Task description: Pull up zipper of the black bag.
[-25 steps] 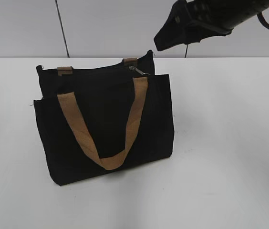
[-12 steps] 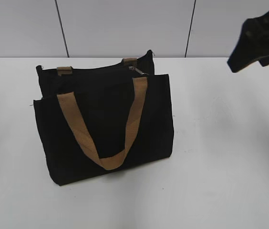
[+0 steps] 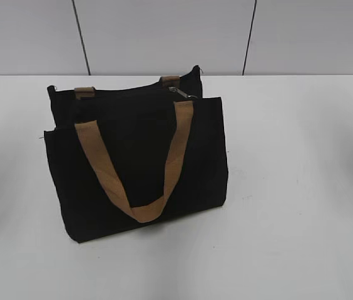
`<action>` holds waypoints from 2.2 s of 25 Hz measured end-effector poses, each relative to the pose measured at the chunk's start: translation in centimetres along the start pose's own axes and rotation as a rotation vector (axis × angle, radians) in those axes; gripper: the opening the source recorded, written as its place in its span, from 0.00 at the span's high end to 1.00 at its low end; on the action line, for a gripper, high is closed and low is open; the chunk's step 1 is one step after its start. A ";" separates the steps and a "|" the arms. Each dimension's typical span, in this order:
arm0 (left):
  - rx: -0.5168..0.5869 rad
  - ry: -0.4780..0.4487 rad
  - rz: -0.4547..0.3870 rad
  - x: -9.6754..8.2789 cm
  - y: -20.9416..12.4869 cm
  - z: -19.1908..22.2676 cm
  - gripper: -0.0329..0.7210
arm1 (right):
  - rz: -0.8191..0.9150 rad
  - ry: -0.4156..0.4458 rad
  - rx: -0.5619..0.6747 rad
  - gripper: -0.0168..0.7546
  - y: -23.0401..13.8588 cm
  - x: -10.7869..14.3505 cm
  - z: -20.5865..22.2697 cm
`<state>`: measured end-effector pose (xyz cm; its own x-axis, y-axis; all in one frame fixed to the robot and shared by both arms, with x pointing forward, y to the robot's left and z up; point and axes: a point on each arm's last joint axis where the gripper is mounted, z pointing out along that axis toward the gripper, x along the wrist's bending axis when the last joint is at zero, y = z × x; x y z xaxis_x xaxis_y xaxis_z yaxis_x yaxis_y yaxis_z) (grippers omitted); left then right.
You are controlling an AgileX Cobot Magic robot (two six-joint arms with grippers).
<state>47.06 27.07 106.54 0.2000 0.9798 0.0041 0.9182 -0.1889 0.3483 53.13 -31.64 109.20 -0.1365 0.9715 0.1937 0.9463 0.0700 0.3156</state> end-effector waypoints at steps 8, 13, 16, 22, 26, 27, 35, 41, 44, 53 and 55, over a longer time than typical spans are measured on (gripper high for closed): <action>0.176 0.049 -0.048 0.5 -1.6 -0.3 0.38 | 0.002 -0.012 -0.028 0.22 -7.5 2.0 -1.6; 0.107 0.056 -0.080 0.4 -2.6 -2.5 0.38 | -0.057 -0.046 -0.087 0.22 -13.9 3.4 -2.4; 0.029 0.051 -0.088 0.1 -4.5 -4.5 0.38 | -0.084 -0.069 -0.167 0.22 -17.5 4.4 -3.0; -0.151 0.052 -0.091 -0.5 -10.8 -7.4 0.38 | -0.107 -0.081 -0.252 0.22 -23.2 5.5 -2.4; -0.319 0.072 -0.082 -0.8 -14.9 -8.1 0.38 | -0.145 -0.113 -0.388 0.22 -25.9 6.3 -2.9; -0.365 0.075 -0.079 -0.9 -16.1 -8.3 0.38 | -0.152 -0.121 -0.431 0.22 -26.6 6.5 -3.1; -0.713 0.047 0.021 -2.1 -23.4 -8.4 0.38 | -0.161 -0.156 -0.667 0.22 -30.1 7.5 -4.0; -0.749 0.035 0.070 -2.3 -22.8 -7.8 0.38 | -0.147 -0.174 -0.726 0.22 -29.4 7.1 -3.7; -0.763 0.037 0.074 -2.3 -22.9 -7.8 0.38 | -0.140 -0.177 -0.736 0.22 -29.3 7.0 -3.6; -0.774 0.031 0.072 -2.4 -22.9 -7.9 0.38 | -0.069 -0.207 -0.741 0.26 -29.3 6.6 -3.7; -0.774 0.031 0.072 -2.4 -22.9 -7.9 0.39 | -0.065 -0.208 -0.740 0.29 -29.3 6.5 -3.7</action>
<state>22.82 29.58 105.93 0.2302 0.9704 0.0735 0.4012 -0.1634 0.9013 23.39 -28.18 104.61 -0.0579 0.9983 -0.0023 0.4861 0.0302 0.8734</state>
